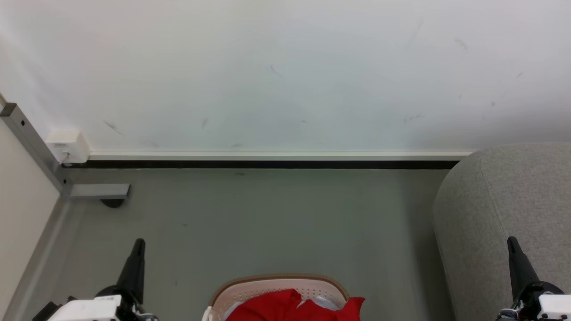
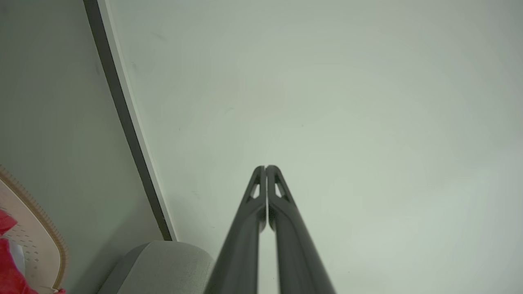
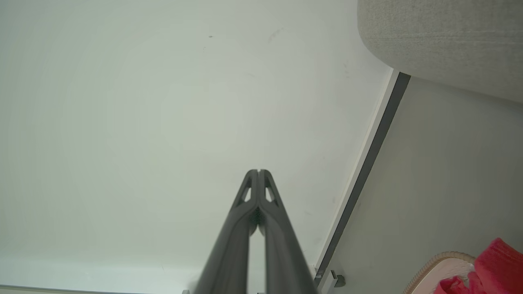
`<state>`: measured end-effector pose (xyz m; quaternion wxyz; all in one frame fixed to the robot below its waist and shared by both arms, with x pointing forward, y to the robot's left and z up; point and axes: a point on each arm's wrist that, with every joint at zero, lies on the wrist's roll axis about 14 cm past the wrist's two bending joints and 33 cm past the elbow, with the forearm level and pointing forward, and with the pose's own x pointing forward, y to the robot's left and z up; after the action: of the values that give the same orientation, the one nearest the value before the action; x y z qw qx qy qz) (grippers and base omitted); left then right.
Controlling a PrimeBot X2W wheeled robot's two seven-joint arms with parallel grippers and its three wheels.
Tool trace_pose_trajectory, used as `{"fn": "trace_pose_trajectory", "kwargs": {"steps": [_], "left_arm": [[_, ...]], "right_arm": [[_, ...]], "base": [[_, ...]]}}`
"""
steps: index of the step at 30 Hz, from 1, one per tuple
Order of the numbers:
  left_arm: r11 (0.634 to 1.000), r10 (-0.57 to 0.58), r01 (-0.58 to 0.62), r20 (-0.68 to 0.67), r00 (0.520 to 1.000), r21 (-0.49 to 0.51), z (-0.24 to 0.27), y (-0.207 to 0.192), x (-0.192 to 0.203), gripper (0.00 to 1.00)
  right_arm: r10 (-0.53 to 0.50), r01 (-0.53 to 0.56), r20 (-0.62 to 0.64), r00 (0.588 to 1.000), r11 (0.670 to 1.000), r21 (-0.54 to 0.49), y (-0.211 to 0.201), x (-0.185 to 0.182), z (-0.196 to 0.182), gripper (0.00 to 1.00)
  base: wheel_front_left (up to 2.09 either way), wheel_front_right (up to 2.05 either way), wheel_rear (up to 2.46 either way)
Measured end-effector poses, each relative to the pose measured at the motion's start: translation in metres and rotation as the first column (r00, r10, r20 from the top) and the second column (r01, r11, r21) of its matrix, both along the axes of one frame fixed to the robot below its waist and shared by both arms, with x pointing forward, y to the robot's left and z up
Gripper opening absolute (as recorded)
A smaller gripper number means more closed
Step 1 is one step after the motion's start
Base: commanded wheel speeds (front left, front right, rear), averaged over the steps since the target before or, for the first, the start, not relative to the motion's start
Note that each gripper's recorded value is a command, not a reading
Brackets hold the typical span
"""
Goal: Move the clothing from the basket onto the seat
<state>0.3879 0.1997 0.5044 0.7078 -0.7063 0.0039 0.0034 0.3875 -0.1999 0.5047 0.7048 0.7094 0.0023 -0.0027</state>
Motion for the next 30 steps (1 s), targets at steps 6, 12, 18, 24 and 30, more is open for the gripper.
{"fn": "trace_pose_trajectory", "kwargs": {"steps": [6,12,18,24,30], "left_arm": [[1.0,0.0,0.0,0.0,1.0,0.0,0.0,0.0,0.0,0.0],[1.0,0.001,-0.001,-0.058,0.998,-0.009,-0.019,-0.002,-0.008,1.0],[1.0,0.009,-0.009,-0.035,0.999,-0.005,-0.012,-0.005,-0.007,1.0],[1.0,0.012,-0.012,-0.01,1.0,0.011,-0.004,-0.01,-0.005,1.0],[0.998,0.011,-0.012,0.014,1.0,0.057,0.004,-0.014,-0.003,1.0]], "right_arm": [[0.0,0.0,0.0,1.0,1.0,0.0,0.0,0.0,0.0,0.0],[0.003,-0.003,-0.053,0.999,1.0,0.011,0.004,-0.008,-0.018,1.0],[0.004,-0.004,-0.029,1.0,1.0,0.006,0.009,-0.007,-0.011,1.0],[0.016,-0.016,0.002,1.0,1.0,-0.022,0.017,-0.005,0.0,1.0],[0.021,-0.019,0.025,0.999,0.996,-0.087,0.02,-0.005,0.008,1.0]], "base": [[0.0,0.0,0.0],[0.0,0.0,0.0],[0.0,0.0,0.0],[0.0,0.0,0.0],[0.0,0.0,0.0]]}}
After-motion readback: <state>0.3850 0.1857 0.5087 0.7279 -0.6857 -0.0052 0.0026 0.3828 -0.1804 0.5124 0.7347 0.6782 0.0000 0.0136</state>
